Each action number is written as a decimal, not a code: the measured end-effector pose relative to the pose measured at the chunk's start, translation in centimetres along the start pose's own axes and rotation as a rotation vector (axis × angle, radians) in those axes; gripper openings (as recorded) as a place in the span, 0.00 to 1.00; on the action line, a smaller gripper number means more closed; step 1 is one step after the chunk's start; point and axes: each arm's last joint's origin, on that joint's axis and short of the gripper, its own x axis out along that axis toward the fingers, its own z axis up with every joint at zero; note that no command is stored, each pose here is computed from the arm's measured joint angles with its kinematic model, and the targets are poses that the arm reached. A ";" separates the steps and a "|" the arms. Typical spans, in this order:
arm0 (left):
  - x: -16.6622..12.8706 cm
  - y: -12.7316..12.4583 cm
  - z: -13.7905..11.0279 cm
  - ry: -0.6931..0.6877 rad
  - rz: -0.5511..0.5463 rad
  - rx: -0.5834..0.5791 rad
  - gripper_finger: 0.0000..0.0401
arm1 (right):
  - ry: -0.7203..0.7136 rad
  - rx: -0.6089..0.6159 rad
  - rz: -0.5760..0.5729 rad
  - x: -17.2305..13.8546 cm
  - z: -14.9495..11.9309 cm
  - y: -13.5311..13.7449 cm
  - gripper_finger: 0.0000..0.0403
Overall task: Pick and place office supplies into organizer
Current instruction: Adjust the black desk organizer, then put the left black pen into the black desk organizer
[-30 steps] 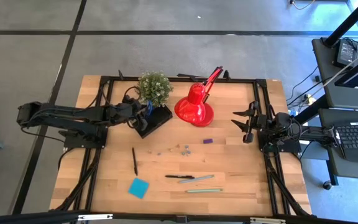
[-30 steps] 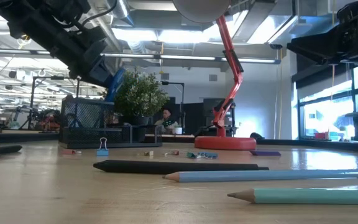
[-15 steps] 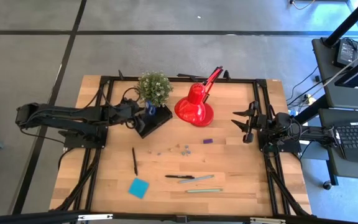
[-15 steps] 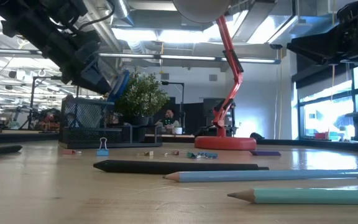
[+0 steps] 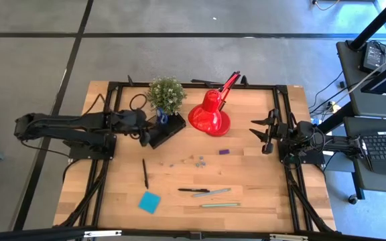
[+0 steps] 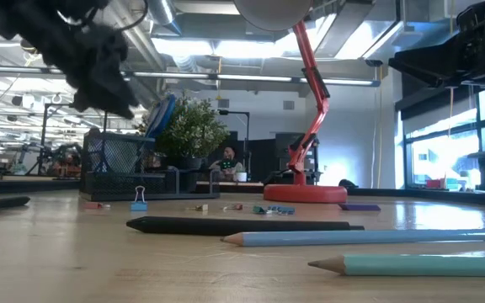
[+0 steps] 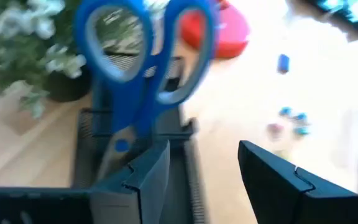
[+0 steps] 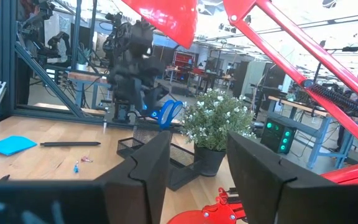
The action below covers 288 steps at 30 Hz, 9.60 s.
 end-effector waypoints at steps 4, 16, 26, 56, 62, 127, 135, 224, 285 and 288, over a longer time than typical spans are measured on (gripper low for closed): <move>-0.6 -0.8 0.8 -0.025 -0.123 -0.018 0.46 | 0.000 0.000 0.000 0.0 0.0 0.0 0.40; 3.4 -4.3 -0.3 0.045 -0.100 0.134 0.46 | 0.000 0.000 0.000 0.0 0.0 0.0 0.40; 5.4 -7.5 0.7 0.360 0.177 0.134 0.42 | 0.000 0.002 0.000 0.0 0.0 0.0 0.40; 12.6 -7.6 0.4 0.786 0.571 -0.047 0.41 | -0.043 0.106 -0.007 0.0 0.4 -0.1 0.40; 13.0 -7.5 0.0 0.822 0.561 -0.016 0.40 | -0.040 0.080 -0.007 0.0 0.4 -0.1 0.40; 13.9 -7.3 -1.2 1.005 0.352 0.642 0.22 | -0.030 0.082 -0.006 0.0 0.3 -0.1 0.40; 13.9 -7.3 -1.1 0.984 0.382 0.645 0.34 | -0.030 0.082 -0.005 0.0 0.3 -0.1 0.40; 6.3 -18.9 -10.6 0.661 0.903 -0.882 0.36 | 0.028 0.130 0.007 0.0 -0.3 0.1 0.40; 5.1 -17.7 -11.9 0.468 0.634 -0.786 0.15 | 0.030 0.128 0.006 0.0 -0.3 0.1 0.40; 5.0 -17.8 -11.8 0.387 0.594 -0.754 0.15 | 0.030 0.130 0.007 0.0 -0.3 0.1 0.40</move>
